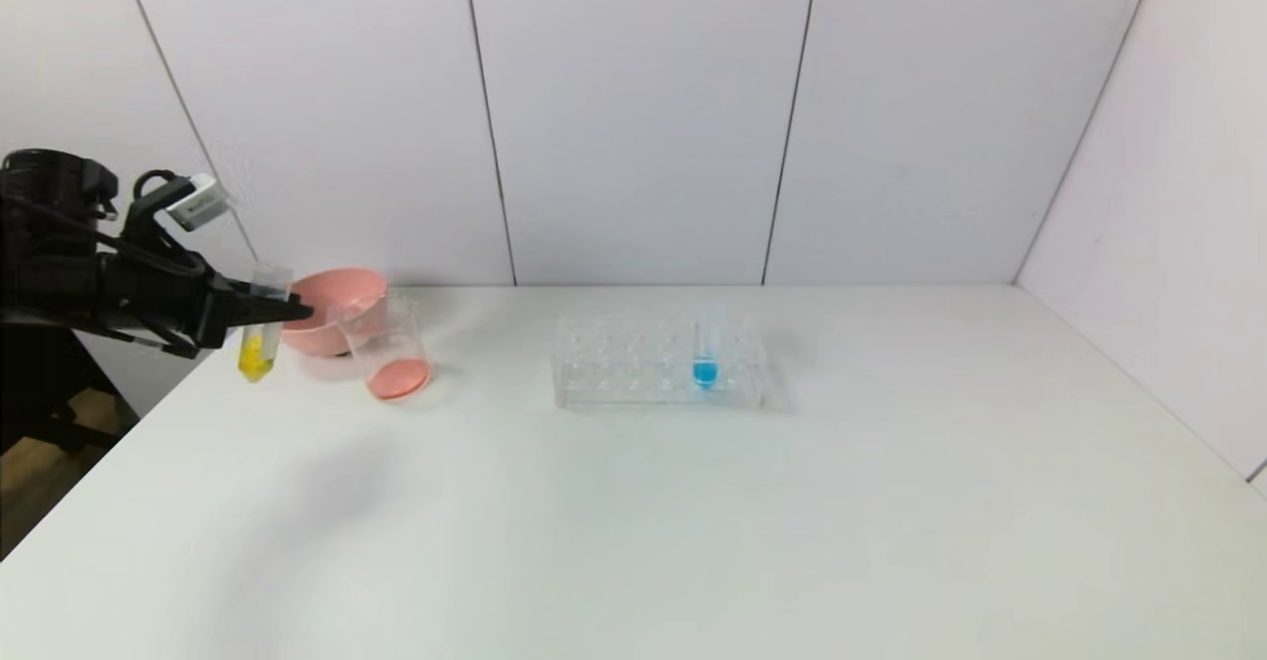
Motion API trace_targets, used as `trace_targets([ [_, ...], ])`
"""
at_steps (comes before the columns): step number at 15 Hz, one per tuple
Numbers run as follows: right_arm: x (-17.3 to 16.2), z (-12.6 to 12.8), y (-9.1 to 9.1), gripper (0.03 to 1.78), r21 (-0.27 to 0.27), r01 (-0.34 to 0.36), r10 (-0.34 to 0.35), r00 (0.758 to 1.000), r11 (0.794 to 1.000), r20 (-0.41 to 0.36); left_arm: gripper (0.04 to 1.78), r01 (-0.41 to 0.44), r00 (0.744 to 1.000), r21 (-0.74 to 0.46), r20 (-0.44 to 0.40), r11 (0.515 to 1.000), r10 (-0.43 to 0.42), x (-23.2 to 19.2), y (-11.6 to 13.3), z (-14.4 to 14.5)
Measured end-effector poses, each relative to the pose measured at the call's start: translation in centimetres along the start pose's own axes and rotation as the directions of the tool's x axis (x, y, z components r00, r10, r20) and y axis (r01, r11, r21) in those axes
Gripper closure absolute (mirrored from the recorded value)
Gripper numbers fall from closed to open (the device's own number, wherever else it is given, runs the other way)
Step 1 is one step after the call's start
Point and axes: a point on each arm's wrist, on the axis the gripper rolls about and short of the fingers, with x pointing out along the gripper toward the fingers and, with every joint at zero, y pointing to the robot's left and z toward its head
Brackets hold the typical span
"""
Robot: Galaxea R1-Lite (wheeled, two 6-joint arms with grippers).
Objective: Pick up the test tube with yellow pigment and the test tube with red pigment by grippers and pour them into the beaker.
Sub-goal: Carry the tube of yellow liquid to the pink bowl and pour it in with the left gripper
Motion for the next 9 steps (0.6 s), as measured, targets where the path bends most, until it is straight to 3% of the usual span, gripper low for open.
trace_targets([
  [9, 0.0, 0.0, 0.0, 0.1, 0.0, 0.0, 0.0, 1.0, 1.0, 0.0, 1.33, 0.013, 0.979, 0.089, -0.203, 0.996, 0.006, 1.3, 0.8, 3.7],
])
